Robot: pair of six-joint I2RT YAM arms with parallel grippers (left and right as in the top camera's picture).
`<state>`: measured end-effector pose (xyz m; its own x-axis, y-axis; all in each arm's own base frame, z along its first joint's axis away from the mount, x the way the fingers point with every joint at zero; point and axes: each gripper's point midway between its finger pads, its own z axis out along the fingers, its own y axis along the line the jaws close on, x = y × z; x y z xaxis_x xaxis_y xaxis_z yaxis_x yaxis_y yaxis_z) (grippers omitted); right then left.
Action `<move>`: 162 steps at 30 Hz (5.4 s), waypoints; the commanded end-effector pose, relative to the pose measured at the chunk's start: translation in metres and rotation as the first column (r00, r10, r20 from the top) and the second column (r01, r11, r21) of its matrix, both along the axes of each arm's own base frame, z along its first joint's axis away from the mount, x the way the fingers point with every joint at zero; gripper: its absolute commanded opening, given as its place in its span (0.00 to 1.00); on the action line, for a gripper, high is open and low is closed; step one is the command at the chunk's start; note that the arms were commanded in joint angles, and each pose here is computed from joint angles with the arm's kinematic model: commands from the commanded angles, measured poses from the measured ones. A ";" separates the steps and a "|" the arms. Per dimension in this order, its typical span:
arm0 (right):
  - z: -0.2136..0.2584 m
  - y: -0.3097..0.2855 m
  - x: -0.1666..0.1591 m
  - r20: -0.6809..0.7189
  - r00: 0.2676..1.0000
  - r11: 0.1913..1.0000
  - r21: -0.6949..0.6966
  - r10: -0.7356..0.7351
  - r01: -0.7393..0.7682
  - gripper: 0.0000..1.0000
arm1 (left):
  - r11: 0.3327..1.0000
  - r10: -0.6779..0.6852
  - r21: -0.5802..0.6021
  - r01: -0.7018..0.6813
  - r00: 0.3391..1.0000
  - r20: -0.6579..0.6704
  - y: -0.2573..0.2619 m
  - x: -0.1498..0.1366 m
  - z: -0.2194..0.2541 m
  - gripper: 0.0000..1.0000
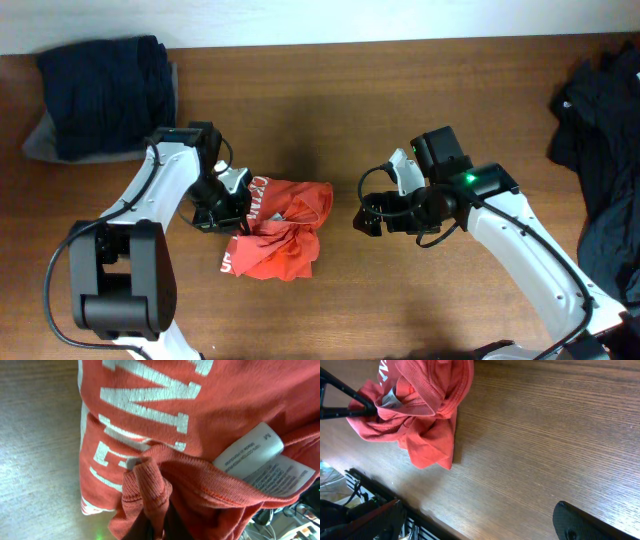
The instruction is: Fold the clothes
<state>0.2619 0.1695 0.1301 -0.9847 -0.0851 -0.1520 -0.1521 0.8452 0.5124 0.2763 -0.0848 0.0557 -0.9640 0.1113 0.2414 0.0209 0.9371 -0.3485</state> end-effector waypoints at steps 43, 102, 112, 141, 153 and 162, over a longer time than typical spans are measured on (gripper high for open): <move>0.005 0.006 0.017 0.037 0.998 0.999 0.021 -0.049 0.048 0.99 | 0.971 -0.232 -0.038 0.234 0.971 0.050 -0.088 -0.073 0.069 0.17; -0.025 0.162 -0.009 -0.098 0.995 0.990 0.134 -0.034 0.048 0.70 | 0.677 0.428 0.449 -0.584 0.808 0.405 0.155 0.030 0.103 0.99; -0.010 0.168 -0.008 -0.070 0.997 0.991 0.133 0.012 -0.002 0.81 | 0.692 0.439 0.434 -0.577 0.813 0.382 0.149 0.028 0.080 0.99; -0.063 0.165 0.000 -0.156 0.985 0.997 0.026 -0.073 0.078 0.53 | 0.699 0.443 0.423 -0.577 0.813 0.377 0.147 0.029 0.079 0.99; -0.067 0.159 0.008 -0.114 0.988 0.994 -0.014 -0.105 0.104 0.33 | 0.699 0.444 0.423 -0.576 0.814 0.376 0.147 0.029 0.079 0.99; -0.072 0.149 0.014 -0.077 0.988 0.989 -0.064 -0.137 0.132 0.07 | 0.699 0.444 0.423 -0.576 0.814 0.376 0.147 0.029 0.079 0.99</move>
